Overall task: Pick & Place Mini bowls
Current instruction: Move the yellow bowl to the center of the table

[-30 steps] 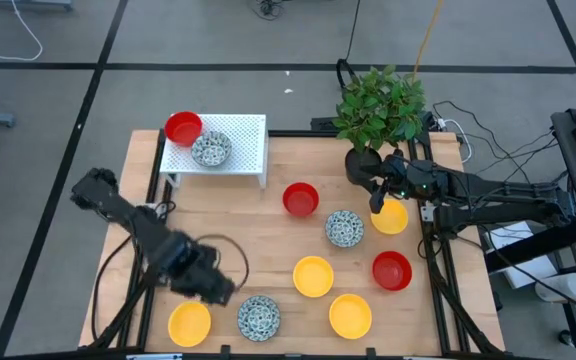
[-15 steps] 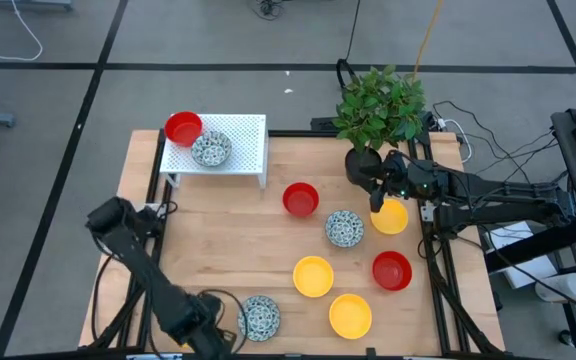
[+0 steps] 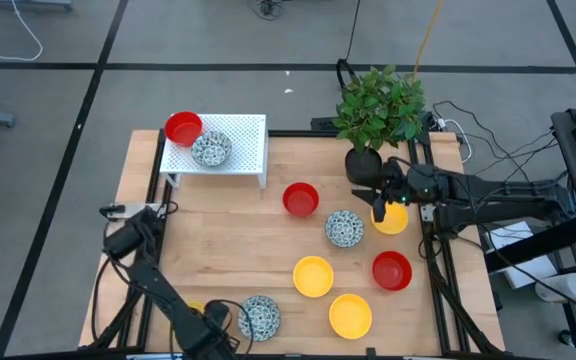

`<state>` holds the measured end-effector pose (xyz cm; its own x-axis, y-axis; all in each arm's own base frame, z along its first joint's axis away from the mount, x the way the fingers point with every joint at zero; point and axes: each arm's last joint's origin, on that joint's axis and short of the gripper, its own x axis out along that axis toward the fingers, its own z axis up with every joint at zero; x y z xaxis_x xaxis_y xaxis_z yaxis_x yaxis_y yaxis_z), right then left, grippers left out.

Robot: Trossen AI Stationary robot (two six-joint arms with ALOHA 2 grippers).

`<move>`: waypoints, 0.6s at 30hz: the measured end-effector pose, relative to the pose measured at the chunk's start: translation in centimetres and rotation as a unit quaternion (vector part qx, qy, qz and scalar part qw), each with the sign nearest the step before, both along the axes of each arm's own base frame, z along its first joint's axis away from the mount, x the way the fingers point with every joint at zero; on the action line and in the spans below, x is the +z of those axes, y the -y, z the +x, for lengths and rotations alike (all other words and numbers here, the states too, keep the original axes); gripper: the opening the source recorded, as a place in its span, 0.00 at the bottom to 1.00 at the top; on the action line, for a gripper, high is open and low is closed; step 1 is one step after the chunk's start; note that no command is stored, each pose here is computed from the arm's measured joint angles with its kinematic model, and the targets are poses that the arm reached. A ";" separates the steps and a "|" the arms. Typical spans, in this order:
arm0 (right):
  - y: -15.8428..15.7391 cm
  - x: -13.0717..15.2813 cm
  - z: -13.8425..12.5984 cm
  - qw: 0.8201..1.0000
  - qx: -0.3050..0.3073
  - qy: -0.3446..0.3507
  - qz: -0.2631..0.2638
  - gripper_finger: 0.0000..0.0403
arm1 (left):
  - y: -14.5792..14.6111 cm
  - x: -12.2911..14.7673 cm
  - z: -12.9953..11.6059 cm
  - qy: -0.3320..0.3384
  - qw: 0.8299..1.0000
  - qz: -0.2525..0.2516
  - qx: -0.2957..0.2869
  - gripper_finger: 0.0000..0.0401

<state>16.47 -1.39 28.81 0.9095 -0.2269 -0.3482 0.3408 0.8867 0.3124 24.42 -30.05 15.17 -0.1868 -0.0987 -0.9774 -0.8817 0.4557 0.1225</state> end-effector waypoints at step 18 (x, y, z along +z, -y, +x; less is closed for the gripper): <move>-1.4 0.0 0.1 0.999 0.030 0.004 0.022 0.40 | -8.2 0.8 3.5 -0.092 0.980 0.081 -0.154 0.04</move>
<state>16.53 -0.02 28.79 0.9237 -0.1569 -0.3495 0.2853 0.8906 0.3542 27.96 -21.84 15.97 -0.3586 0.1434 -0.9224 -0.6615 0.6582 0.3595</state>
